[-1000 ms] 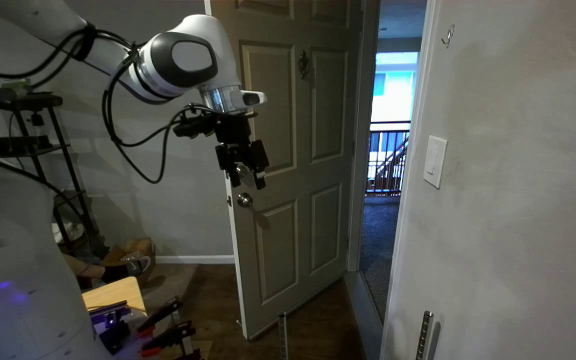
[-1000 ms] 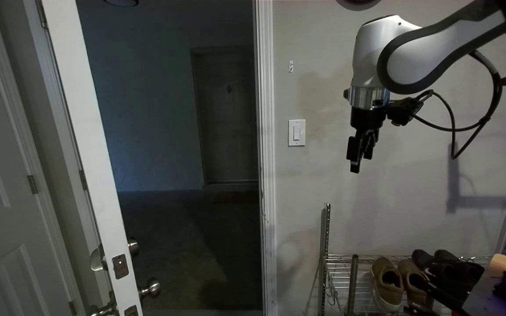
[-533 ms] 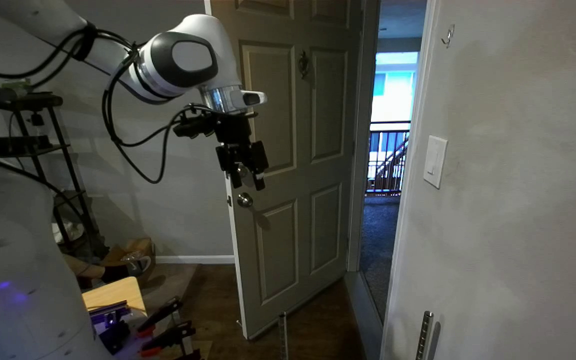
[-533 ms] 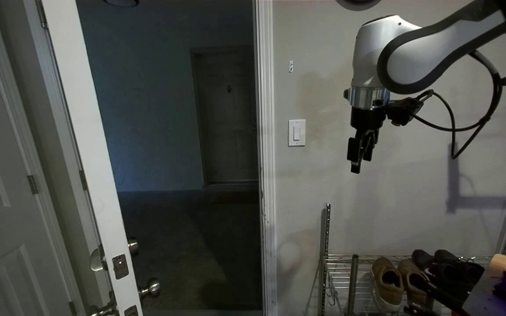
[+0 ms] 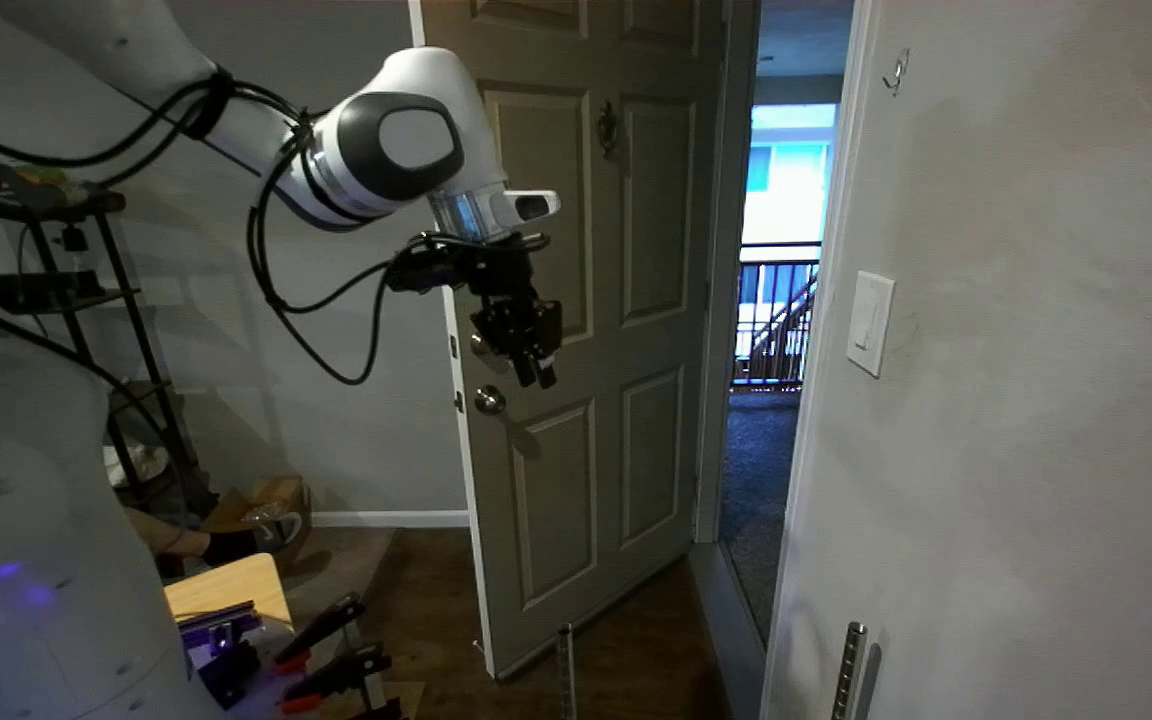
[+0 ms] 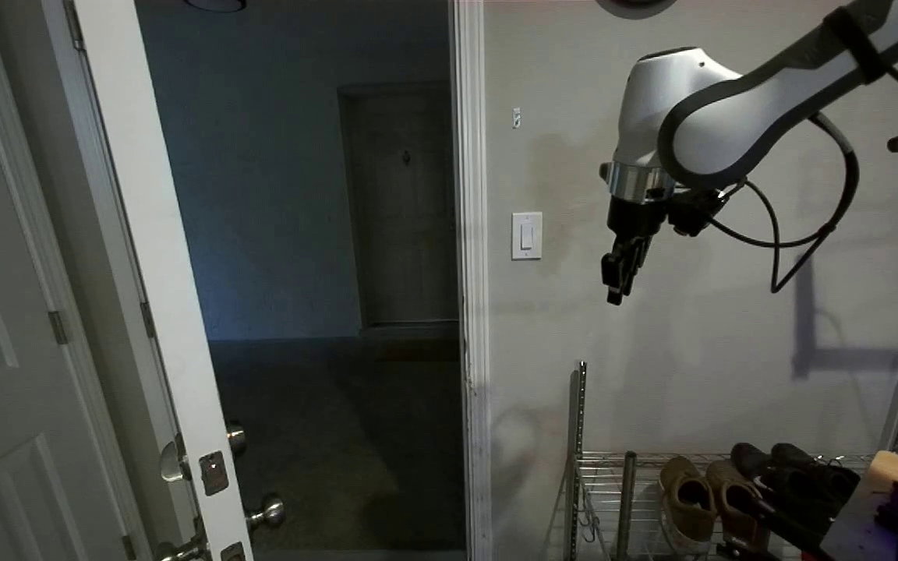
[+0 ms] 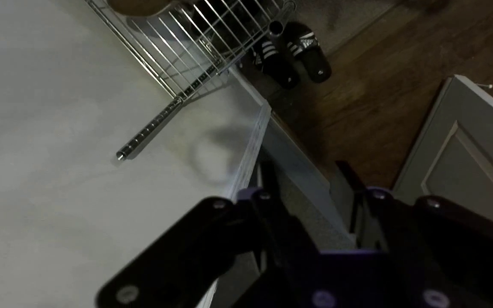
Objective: Turn off the light switch
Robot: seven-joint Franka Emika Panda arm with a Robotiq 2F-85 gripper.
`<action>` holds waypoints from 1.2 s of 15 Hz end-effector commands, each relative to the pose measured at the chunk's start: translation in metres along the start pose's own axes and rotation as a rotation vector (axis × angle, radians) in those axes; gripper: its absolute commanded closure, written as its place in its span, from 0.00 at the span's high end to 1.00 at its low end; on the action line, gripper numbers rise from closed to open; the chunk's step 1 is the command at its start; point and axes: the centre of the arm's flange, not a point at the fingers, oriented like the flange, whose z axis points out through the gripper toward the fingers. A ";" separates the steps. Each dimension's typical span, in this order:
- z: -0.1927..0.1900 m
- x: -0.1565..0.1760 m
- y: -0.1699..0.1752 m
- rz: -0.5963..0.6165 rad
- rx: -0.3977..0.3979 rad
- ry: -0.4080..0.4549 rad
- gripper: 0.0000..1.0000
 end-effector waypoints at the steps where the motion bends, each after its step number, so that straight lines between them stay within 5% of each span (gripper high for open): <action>1: 0.023 0.031 0.014 -0.007 -0.016 0.063 0.09; 5: 0.036 0.057 0.032 0.014 -0.003 0.129 0.02; 18: 0.077 0.164 0.113 0.064 -0.106 0.273 0.06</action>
